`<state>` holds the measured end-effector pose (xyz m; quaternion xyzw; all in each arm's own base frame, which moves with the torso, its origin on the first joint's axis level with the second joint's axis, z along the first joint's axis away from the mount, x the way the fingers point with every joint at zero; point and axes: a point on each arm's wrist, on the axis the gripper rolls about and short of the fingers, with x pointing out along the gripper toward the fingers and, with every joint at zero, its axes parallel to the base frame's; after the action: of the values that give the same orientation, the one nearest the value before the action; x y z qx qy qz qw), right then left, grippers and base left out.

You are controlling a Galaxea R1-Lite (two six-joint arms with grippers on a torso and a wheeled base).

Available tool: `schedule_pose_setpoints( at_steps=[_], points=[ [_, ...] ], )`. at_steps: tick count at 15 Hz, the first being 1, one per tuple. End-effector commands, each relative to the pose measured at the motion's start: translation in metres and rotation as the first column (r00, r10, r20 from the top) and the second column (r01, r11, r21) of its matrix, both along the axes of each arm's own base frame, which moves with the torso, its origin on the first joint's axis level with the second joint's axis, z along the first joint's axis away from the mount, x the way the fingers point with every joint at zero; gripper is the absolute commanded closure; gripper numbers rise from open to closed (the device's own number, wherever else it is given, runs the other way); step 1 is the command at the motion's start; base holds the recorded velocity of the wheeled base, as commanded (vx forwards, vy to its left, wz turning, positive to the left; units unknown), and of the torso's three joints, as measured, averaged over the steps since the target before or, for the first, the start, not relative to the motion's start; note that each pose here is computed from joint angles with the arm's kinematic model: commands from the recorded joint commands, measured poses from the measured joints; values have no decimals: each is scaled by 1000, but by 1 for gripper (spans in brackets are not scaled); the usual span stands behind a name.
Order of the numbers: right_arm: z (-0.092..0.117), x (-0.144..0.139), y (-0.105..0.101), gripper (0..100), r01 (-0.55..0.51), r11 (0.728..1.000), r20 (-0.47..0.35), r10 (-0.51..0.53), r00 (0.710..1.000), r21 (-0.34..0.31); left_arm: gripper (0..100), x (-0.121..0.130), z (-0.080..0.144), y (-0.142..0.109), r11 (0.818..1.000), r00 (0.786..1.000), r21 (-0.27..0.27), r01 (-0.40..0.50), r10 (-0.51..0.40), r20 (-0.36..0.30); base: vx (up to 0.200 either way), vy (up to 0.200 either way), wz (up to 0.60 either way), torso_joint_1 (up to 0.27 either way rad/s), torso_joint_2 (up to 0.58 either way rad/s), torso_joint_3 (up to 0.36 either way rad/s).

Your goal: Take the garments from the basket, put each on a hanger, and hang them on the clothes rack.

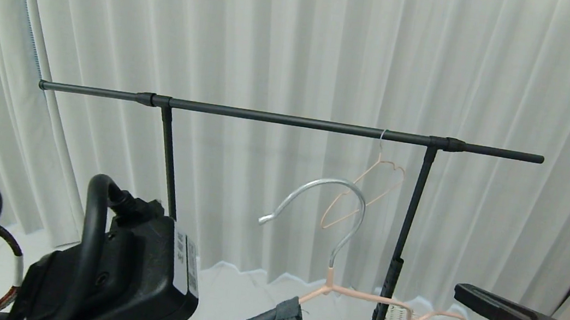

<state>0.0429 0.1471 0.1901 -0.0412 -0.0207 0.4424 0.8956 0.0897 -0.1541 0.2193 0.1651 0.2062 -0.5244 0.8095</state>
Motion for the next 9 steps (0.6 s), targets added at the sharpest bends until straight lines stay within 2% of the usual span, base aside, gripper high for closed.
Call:
schedule_pose_setpoints(
  at_steps=[1,5,7,9],
  points=[
    [-1,5,-1,0,33,999,0,-33,999,-10,100,0,0,1,1000,1000,3,-24,24,14,0,0,0,0,0,0],
    [-8,13,-5,0,78,996,-28,-79,996,-41,100,13,-1,9,987,986,18,-160,159,49,0,0,0,0,0,0],
    [-14,13,-2,0,67,996,-108,-73,991,-54,100,19,4,9,980,977,-35,-195,197,80,0,0,0,0,0,0],
    [-16,15,6,0,32,998,-233,-43,971,-50,100,23,11,8,974,970,-93,-208,217,108,0,0,0,0,0,0]
  ],
)
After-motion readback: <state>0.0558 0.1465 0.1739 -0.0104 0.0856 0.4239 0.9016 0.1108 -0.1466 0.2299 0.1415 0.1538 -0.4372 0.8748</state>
